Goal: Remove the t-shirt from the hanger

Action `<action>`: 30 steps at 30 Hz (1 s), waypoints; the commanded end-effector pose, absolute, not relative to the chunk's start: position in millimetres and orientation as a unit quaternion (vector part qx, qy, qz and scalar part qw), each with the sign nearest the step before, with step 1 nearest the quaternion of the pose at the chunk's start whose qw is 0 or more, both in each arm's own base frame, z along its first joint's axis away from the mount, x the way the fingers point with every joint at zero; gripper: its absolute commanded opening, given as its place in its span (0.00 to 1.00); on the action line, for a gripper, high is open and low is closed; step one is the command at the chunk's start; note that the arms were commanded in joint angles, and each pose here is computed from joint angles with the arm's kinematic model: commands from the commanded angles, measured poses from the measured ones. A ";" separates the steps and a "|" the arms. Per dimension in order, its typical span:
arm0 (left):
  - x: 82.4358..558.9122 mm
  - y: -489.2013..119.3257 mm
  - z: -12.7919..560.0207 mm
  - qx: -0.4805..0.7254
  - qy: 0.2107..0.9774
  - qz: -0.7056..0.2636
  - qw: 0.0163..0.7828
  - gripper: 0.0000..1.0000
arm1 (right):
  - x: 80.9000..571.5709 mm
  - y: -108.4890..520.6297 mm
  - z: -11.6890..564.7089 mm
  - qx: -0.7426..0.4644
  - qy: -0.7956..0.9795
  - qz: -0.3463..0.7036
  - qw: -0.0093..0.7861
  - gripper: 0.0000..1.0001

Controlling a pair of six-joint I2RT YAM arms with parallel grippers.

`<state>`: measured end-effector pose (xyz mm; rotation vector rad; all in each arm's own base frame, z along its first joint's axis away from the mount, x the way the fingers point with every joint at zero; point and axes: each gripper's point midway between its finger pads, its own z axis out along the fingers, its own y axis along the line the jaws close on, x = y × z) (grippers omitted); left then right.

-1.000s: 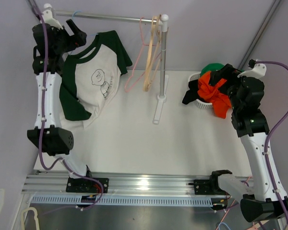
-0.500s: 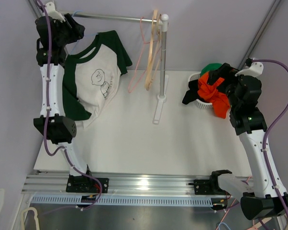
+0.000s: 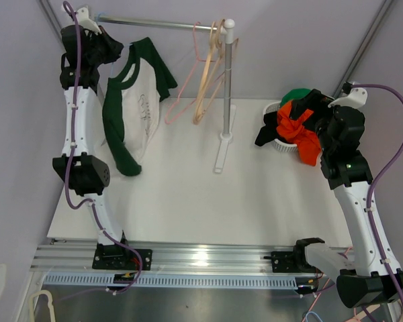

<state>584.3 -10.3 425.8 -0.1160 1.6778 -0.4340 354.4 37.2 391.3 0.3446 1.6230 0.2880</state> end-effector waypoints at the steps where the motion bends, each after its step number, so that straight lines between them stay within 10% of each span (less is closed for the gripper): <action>1: 560.1 -22.6 485.4 -0.045 0.696 -0.208 0.686 0.01 | 352.9 36.0 400.7 0.148 0.706 0.125 0.681 0.99; 15: 476.4 -66.7 579.8 0.017 0.612 -0.239 0.754 0.01 | 343.0 46.6 397.4 0.123 0.714 0.144 0.674 1.00; 30: 382.0 -52.6 578.0 -0.106 0.623 -0.175 0.755 0.01 | 277.5 190.2 399.1 -0.187 0.661 0.347 0.639 0.99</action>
